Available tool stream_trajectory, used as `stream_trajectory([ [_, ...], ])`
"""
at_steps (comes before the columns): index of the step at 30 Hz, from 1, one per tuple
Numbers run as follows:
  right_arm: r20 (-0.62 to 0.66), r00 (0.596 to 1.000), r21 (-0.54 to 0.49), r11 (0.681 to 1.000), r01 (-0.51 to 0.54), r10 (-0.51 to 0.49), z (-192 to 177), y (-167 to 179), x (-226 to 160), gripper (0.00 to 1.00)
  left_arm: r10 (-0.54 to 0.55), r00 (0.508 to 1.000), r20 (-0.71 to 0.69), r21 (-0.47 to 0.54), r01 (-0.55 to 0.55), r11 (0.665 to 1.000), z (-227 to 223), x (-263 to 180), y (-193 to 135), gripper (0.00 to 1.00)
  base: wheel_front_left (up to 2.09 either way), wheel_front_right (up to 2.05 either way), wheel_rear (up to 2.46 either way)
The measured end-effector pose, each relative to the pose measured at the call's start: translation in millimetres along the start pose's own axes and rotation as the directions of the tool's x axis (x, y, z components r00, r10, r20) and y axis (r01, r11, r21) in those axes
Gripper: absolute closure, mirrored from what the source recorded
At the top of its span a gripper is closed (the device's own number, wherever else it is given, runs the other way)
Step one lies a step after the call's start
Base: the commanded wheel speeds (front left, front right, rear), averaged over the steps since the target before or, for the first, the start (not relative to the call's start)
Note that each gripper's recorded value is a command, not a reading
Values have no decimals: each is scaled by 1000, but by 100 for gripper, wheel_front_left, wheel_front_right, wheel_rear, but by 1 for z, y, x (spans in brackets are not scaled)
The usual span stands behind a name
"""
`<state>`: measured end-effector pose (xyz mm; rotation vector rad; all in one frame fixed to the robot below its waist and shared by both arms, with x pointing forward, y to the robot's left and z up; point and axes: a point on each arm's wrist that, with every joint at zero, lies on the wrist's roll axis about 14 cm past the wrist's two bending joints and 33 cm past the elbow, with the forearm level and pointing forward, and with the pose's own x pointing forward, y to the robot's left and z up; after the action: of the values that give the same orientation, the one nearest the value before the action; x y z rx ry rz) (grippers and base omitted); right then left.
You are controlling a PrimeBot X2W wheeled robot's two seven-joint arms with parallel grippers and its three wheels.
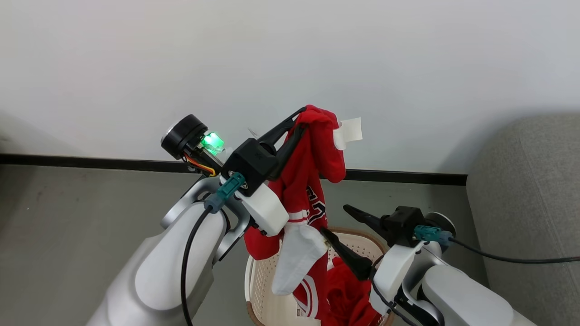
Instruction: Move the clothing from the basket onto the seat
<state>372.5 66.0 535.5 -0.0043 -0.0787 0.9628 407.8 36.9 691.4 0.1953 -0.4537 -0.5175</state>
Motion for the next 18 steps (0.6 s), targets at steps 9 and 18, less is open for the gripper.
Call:
stream_trajectory([
  [9,-26,996,2,996,-91,91,-1,33,17,0,1,1000,-3,12,-1,1000,17,-12,-2,100,0,0,0],
  [18,-54,986,-13,987,-160,159,-5,57,35,0,10,1000,-9,-10,-10,1000,25,-20,-1,100,0,0,0],
])
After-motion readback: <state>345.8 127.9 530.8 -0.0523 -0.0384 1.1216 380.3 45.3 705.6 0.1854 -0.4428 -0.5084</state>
